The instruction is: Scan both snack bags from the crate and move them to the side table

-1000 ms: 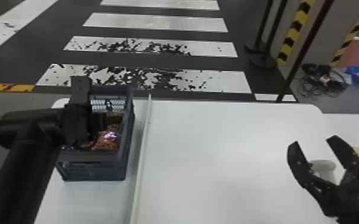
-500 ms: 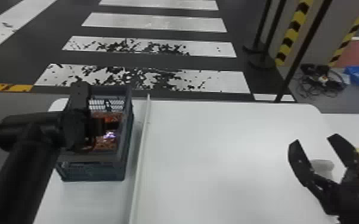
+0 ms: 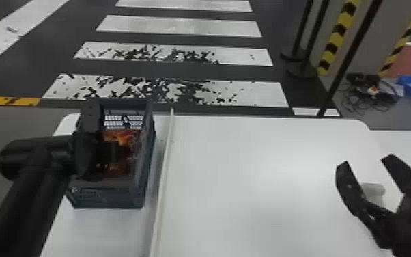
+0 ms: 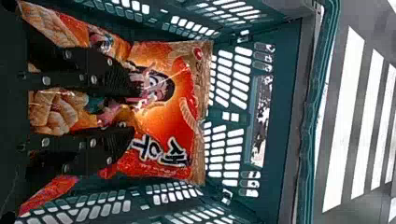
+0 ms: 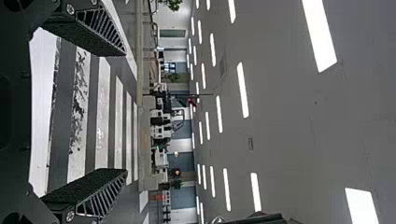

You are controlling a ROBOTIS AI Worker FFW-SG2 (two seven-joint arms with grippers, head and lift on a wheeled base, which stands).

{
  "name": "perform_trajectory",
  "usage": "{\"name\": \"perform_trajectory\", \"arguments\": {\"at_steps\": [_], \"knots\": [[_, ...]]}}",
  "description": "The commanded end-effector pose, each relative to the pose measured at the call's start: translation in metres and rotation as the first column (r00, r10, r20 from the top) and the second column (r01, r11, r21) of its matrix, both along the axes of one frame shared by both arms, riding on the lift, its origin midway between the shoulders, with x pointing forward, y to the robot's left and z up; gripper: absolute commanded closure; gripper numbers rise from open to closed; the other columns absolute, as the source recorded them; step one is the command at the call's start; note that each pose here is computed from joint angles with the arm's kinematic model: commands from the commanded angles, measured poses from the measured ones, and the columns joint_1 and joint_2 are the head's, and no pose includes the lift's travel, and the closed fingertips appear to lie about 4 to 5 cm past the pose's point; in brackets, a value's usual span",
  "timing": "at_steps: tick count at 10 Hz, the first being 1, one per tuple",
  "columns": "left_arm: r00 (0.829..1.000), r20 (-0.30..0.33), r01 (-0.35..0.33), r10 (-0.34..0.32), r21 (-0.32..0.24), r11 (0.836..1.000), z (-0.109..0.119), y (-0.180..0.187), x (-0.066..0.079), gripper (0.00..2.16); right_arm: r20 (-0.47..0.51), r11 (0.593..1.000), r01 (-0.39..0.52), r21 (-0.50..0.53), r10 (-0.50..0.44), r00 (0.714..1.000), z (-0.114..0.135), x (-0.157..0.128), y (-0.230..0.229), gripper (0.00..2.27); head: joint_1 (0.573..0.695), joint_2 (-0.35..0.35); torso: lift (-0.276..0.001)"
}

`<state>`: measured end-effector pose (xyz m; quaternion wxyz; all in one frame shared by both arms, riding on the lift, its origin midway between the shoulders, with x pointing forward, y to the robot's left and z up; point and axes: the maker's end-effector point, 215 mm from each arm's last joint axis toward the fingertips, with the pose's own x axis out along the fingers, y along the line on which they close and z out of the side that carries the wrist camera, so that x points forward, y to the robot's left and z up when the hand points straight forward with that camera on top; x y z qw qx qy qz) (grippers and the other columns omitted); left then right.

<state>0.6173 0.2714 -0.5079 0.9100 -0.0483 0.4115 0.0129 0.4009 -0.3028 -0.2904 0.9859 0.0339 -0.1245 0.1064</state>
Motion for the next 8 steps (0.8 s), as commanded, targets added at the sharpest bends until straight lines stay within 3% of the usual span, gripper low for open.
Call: {"name": "perform_trajectory", "arguments": {"at_steps": [1, 4, 8], "knots": [[1.0, 0.004, 0.002, -0.002, 0.003, 1.0, 0.005, 0.0, 0.001, 2.15, -0.001, 1.0, 0.001, 0.001, -0.001, 1.0, 0.0, -0.002, -0.001, 0.1, 0.695, -0.034, -0.095], [1.0, 0.021, 0.006, -0.006, 0.012, 1.0, 0.014, -0.005, -0.008, 2.15, 0.013, 1.0, 0.012, 0.005, -0.012, 1.0, 0.006, -0.006, -0.006, 0.1, 0.695, -0.04, -0.095], [0.997, 0.081, -0.006, 0.003, 0.037, 0.999, 0.059, -0.008, -0.017, 2.15, 0.026, 1.0, 0.014, 0.008, -0.014, 1.0, 0.013, -0.01, -0.007, 0.1, 0.695, -0.048, -0.095]]}}
